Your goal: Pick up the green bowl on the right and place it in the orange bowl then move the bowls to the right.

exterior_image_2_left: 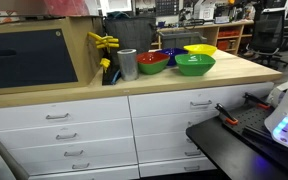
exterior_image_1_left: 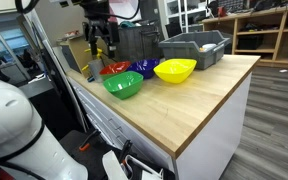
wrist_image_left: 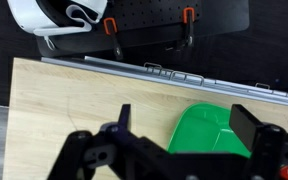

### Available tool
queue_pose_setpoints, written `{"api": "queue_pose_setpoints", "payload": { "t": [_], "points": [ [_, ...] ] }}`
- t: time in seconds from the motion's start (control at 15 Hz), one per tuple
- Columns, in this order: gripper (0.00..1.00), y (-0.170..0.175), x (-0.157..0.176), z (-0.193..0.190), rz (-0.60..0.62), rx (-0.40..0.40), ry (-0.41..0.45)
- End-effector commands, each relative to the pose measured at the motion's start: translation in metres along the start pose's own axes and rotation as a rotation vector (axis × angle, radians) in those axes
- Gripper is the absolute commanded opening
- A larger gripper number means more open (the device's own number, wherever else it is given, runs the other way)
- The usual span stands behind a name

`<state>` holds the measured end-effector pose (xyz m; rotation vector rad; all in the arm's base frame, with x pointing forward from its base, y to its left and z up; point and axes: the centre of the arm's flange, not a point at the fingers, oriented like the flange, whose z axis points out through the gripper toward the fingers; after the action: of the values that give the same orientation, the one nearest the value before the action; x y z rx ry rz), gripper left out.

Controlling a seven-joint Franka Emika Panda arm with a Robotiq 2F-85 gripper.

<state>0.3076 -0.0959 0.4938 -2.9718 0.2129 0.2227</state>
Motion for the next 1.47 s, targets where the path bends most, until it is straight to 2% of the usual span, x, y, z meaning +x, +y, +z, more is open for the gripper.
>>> {"api": "queue_pose_setpoints", "payload": {
  "t": [0.0,0.4,0.73,1.07,1.4],
  "points": [
    [1.0,0.009,0.003,0.004,0.078,0.007,0.073],
    [1.0,0.027,0.024,0.006,0.196,0.001,0.185],
    [1.0,0.034,0.058,0.021,0.248,-0.006,0.259],
    [1.0,0.04,0.087,0.041,0.274,-0.018,0.285],
    [1.0,0.039,0.107,0.07,0.275,-0.026,0.274]
  ]
}}
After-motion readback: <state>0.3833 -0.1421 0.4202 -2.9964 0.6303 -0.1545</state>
